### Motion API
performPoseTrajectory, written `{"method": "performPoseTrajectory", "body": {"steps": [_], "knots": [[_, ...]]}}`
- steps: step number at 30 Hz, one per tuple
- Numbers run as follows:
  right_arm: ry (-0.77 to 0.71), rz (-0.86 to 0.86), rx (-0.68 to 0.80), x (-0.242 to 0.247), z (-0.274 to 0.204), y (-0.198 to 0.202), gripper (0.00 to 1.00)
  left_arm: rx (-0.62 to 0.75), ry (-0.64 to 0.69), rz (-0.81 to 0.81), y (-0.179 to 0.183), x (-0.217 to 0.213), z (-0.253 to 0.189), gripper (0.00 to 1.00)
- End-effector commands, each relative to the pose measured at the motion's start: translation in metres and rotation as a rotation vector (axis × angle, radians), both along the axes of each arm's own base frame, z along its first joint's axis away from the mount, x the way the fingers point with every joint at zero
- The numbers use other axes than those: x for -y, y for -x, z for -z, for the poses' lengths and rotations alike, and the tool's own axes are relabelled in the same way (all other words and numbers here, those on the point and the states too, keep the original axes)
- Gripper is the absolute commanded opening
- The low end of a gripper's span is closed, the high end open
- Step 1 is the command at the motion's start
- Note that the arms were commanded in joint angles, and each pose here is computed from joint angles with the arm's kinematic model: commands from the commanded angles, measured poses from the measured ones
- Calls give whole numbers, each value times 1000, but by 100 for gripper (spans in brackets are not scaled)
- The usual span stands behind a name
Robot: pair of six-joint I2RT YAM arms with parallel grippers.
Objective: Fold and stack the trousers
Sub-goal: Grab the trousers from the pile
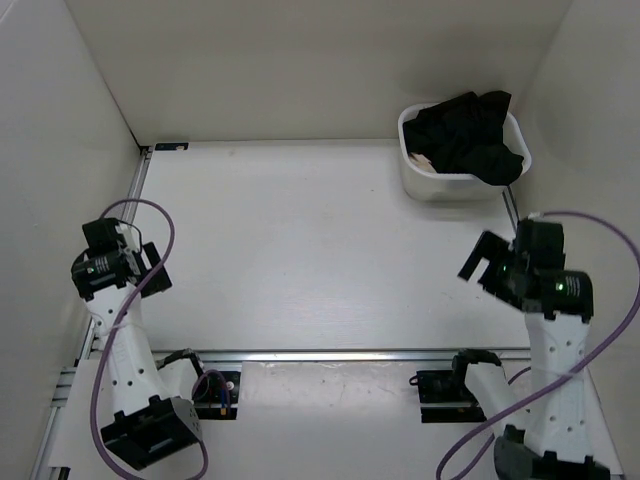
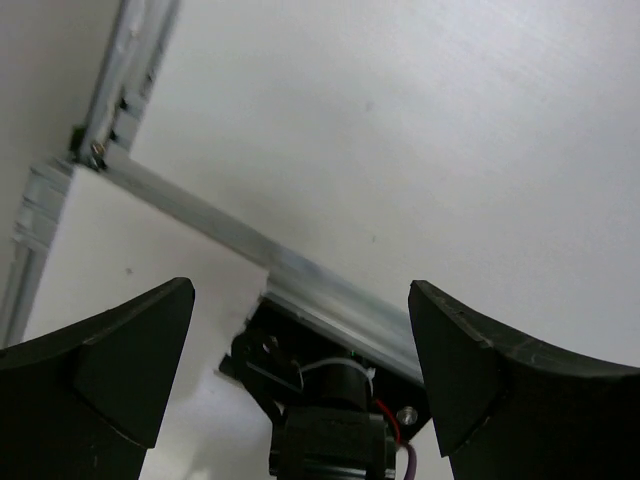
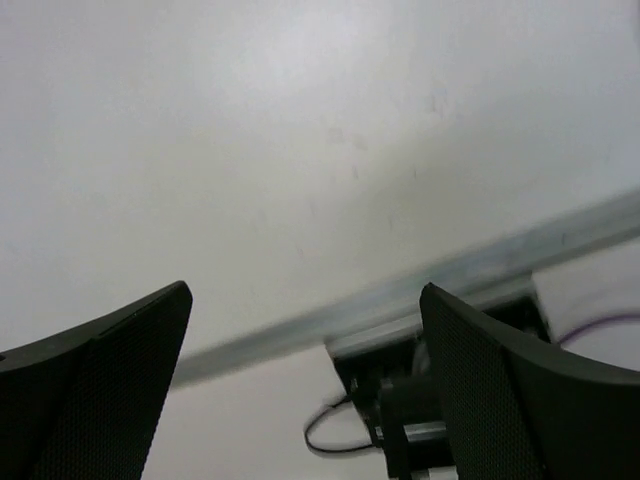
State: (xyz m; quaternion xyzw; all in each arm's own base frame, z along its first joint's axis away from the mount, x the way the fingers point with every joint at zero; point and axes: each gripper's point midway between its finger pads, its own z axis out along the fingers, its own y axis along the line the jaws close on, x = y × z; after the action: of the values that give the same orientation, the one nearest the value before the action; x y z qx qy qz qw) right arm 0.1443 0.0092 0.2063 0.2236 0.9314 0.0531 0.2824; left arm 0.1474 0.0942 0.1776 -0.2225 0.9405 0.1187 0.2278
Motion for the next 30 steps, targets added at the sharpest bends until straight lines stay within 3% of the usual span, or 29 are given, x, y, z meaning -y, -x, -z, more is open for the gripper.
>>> {"method": "performPoseTrajectory", "body": {"steps": [1, 3, 4, 6, 7, 9, 10, 11, 12, 13, 16, 19, 22, 23, 24, 26, 27, 29, 30], "knots": [[128, 39, 272, 24, -75, -98, 99, 179, -108, -14, -41, -23, -57, 100], [175, 97, 457, 37, -129, -151, 99, 230, -131, -15, -55, -30, -76, 100], [218, 139, 425, 49, -123, -185, 99, 232, -132, -15, -64, -34, -80, 100], [255, 155, 531, 57, -165, -231, 99, 289, -140, -4, -79, -37, -106, 100], [281, 141, 440, 62, -135, -270, 99, 264, -113, 8, -87, -38, -101, 100], [305, 125, 397, 66, -127, -310, 99, 275, -85, 30, -99, -36, -108, 100], [333, 123, 385, 75, -121, -354, 99, 257, -67, 36, -105, -36, -103, 100], [341, 113, 375, 77, -117, -373, 99, 247, -54, 41, -108, -36, -99, 100], [349, 86, 262, 79, -61, -404, 99, 239, -42, 46, -111, -35, -95, 100], [350, 101, 354, 80, -87, -423, 99, 232, -30, 51, -113, -35, -92, 100], [394, 137, 369, 96, -35, -465, 99, 182, 15, 70, -122, -32, -74, 100], [363, 101, 307, 95, 20, -476, 99, 139, 24, 61, -126, -36, -62, 100], [289, 30, 334, 77, 23, -489, 97, 117, 25, 55, -128, -39, -56, 100], [283, 11, 338, 75, 26, -491, 91, 105, 20, 49, -128, -41, -54, 100], [285, 14, 365, 75, 9, -489, 71, 97, 24, 49, -129, -41, -51, 100], [296, 26, 360, 77, 5, -480, 43, 85, 21, 44, -127, -42, -48, 100], [307, 34, 403, 73, -21, -474, 18, 77, 25, 43, -128, -42, -45, 100], [344, 59, 457, 75, -53, -459, 0, 69, 29, 43, -126, -42, -42, 99], [345, 62, 474, 75, -65, -454, 0, 65, 42, 49, -126, -39, -39, 98]]}}
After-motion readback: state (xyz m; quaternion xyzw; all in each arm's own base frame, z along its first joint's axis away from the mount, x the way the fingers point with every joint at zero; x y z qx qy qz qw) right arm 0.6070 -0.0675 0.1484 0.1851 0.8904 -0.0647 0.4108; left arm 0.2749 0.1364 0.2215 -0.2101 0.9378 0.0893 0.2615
